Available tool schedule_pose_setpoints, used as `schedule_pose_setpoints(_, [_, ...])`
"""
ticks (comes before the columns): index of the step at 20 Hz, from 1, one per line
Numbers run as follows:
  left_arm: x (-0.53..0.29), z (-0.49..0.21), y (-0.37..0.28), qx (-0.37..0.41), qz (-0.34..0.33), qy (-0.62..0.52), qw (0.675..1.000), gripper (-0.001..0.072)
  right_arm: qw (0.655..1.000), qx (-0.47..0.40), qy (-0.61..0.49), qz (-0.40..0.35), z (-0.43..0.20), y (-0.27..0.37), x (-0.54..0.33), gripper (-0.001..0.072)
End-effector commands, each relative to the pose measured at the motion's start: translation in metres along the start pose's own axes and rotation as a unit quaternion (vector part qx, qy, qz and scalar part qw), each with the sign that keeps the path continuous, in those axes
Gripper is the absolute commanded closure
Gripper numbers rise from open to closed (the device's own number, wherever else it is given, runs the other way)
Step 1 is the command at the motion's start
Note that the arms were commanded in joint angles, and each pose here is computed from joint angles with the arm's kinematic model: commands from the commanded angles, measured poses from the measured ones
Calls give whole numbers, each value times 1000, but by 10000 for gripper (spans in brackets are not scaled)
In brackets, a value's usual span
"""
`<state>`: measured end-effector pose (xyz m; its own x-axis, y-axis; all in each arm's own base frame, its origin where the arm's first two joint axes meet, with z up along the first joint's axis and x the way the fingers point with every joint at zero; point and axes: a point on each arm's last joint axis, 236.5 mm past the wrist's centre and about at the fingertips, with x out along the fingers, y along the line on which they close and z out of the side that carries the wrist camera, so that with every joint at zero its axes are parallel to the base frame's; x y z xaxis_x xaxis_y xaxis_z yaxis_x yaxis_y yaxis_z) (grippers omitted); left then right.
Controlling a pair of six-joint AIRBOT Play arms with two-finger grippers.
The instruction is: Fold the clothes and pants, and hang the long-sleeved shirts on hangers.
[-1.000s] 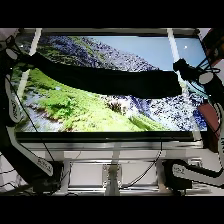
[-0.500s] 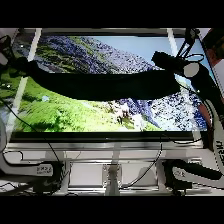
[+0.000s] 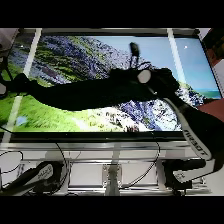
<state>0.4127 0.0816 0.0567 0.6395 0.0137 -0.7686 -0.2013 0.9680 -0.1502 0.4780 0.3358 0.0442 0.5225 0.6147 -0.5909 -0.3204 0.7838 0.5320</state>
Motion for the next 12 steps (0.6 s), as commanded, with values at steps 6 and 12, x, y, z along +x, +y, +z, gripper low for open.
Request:
schedule_pose_setpoints(6, [-40, 45, -75, -57, -159, -99, 981, 679, 987, 6, 116, 110, -117, 143, 111, 689])
schedule_pose_setpoints(12, [-49, 52, -107, -71, -216, -109, 968, 679, 979, 31, 156, 127, -180, 184, 141, 689])
